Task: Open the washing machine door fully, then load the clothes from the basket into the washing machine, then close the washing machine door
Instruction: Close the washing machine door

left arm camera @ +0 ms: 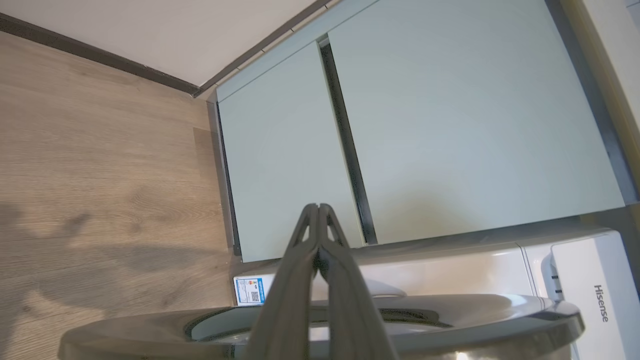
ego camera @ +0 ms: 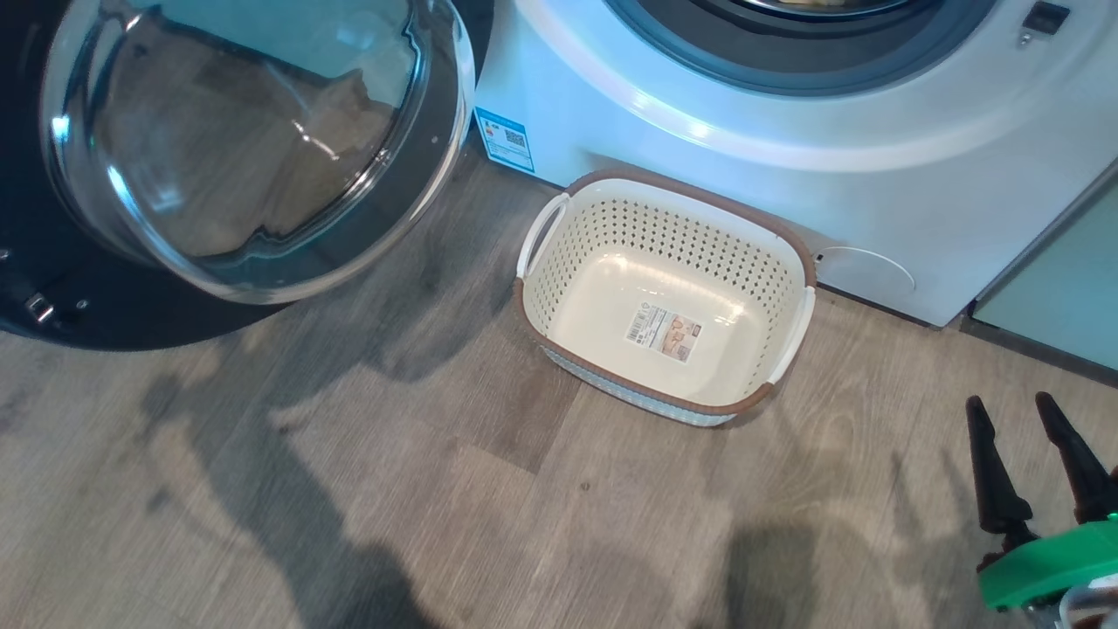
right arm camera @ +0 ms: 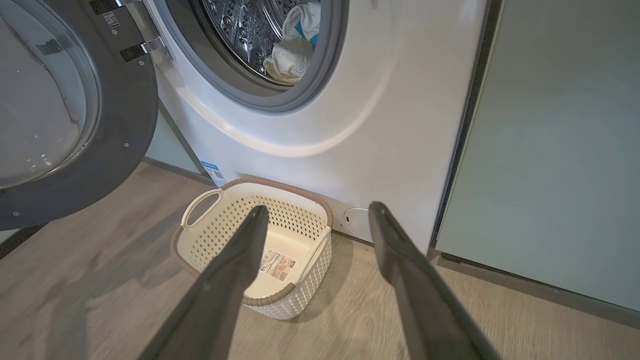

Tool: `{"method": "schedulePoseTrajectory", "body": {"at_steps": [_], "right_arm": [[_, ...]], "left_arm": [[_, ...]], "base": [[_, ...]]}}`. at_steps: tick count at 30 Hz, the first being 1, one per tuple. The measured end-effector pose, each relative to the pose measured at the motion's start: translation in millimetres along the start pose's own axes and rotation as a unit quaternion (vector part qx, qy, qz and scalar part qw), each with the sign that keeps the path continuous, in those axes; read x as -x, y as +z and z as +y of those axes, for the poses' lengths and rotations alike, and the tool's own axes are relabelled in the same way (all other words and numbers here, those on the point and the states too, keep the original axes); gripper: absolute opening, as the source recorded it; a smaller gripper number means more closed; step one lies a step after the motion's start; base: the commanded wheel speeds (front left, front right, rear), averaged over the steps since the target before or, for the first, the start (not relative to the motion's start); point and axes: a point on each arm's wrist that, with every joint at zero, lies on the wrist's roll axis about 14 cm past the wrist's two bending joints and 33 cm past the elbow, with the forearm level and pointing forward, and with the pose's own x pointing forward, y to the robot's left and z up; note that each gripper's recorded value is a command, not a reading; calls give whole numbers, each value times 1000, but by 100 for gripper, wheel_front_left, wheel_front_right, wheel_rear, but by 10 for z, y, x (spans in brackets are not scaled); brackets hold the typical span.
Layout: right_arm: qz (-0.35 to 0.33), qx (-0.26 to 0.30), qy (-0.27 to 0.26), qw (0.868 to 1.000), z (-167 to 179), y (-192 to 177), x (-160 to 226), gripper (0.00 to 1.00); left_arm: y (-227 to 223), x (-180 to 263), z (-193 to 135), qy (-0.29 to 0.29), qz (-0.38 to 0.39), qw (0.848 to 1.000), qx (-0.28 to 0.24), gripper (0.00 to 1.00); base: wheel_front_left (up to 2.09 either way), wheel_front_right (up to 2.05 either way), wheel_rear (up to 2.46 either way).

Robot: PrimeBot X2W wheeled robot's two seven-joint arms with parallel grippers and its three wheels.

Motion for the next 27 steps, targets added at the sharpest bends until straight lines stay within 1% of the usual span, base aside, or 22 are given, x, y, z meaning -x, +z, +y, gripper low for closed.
{"method": "schedulePoseTrajectory", "body": {"at_steps": [18, 22, 27], "right_arm": [[-5, 2, -3, 1000, -14, 41, -1, 100], [-9, 4, 0, 1000, 10, 76, 2, 100], [-16, 6, 1, 1000, 50, 138, 20, 100]], "left_arm": [[-292, 19, -136, -19, 96, 995, -21, 0], [-335, 57, -188, -30, 112, 993, -17, 0], [-425, 121, -396, -64, 142, 987, -27, 0]], "base": [[0, 0, 0], [0, 0, 0], [0, 0, 0]]}}
